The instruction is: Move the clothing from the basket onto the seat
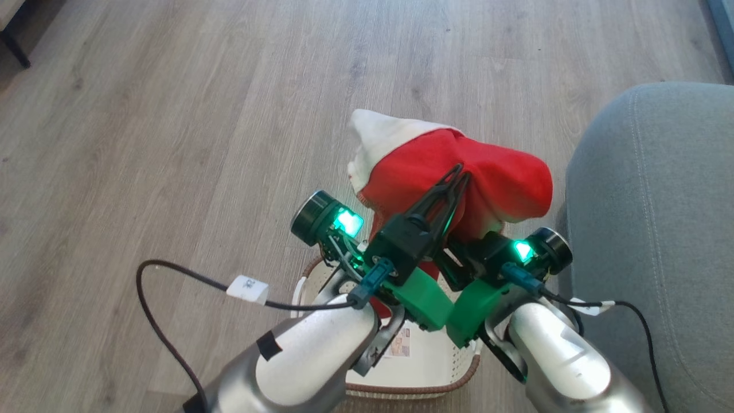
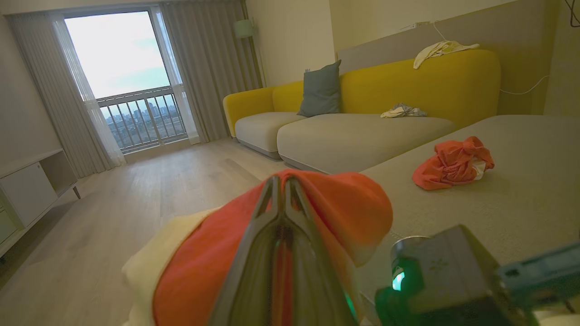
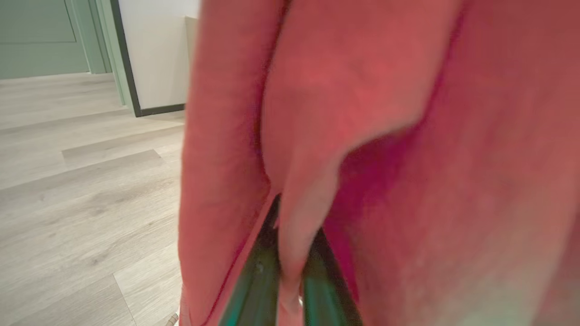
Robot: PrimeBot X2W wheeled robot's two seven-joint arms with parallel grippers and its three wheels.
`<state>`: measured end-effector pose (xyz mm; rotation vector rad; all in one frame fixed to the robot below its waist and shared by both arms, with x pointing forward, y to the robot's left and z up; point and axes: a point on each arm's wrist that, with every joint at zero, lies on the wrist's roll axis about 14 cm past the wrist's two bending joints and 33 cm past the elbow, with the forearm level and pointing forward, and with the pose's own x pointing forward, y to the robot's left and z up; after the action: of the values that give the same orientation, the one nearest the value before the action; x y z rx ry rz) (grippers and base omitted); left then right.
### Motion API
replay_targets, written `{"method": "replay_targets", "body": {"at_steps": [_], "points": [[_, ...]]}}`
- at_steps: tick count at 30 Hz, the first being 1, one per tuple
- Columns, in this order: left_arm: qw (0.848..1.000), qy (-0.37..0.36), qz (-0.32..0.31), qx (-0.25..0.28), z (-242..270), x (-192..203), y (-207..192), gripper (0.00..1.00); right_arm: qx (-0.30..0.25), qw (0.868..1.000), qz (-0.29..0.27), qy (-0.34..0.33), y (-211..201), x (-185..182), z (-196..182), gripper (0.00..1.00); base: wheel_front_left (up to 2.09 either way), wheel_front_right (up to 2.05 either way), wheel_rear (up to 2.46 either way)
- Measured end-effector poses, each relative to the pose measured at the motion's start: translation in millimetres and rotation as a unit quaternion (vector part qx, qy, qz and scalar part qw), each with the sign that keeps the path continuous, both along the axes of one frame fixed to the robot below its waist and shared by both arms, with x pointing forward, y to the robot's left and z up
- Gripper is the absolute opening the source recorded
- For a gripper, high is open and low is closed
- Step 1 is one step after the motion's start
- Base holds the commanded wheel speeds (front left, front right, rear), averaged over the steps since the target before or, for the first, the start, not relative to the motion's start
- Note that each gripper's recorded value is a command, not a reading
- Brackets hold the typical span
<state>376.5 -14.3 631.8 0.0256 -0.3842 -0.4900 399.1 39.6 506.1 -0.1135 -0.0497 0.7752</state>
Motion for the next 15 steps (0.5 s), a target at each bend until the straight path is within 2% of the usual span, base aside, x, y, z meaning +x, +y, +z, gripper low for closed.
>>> {"method": "replay_targets", "body": {"at_steps": [7, 15], "points": [[1.0, 0.003, 0.018, -0.004, 0, 8, 8, 0.0, 0.032, 0.999, -0.035, 0.015, -16, 10, 5, 0.0, 0.0, 0.0, 0.0], [0.999, 0.002, 0.034, -0.001, -2, 14, 18, 0.0, 0.09, 0.991, -0.102, -0.013, -56, 27, 37, 0.0, 0.0, 0.0, 0.0]]}}
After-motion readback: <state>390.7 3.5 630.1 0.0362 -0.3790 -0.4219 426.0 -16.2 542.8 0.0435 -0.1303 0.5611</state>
